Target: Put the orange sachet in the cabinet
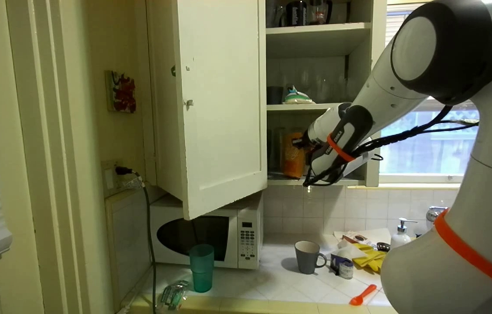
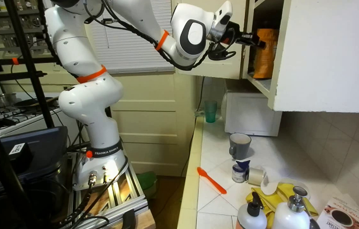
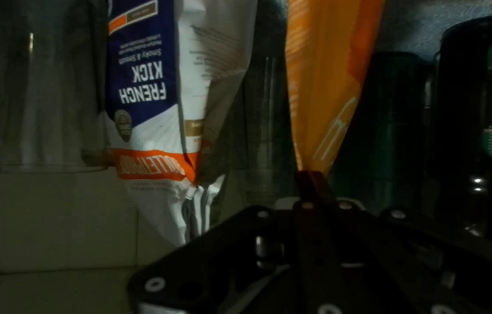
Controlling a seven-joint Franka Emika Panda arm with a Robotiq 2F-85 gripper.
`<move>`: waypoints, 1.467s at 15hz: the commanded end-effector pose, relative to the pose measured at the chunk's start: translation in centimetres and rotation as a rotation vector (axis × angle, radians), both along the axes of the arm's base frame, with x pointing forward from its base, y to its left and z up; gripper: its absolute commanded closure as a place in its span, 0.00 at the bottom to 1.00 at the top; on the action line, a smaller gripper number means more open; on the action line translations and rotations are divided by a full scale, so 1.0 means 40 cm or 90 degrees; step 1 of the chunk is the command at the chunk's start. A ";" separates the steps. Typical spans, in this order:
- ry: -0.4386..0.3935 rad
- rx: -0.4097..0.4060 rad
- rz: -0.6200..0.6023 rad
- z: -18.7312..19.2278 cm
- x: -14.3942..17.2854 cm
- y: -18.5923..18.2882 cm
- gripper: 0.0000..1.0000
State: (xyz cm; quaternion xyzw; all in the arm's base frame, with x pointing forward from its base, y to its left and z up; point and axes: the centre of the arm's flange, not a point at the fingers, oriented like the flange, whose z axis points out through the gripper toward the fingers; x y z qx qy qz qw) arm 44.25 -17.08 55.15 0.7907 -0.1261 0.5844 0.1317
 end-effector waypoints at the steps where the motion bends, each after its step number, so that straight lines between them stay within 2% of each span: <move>1: -0.027 0.006 -0.032 -0.006 0.016 -0.044 1.00; 3: -0.029 0.010 -0.049 -0.008 0.015 -0.063 1.00; 4: -0.027 0.015 -0.058 -0.011 0.016 -0.070 0.74; 6: -0.024 0.024 -0.066 -0.014 0.012 -0.075 0.66; 12: -0.030 0.017 -0.072 -0.002 -0.011 -0.040 0.22; 15: -0.031 0.011 -0.078 -0.001 -0.006 -0.056 0.00; 22: -0.026 0.006 -0.086 -0.003 0.006 -0.080 0.00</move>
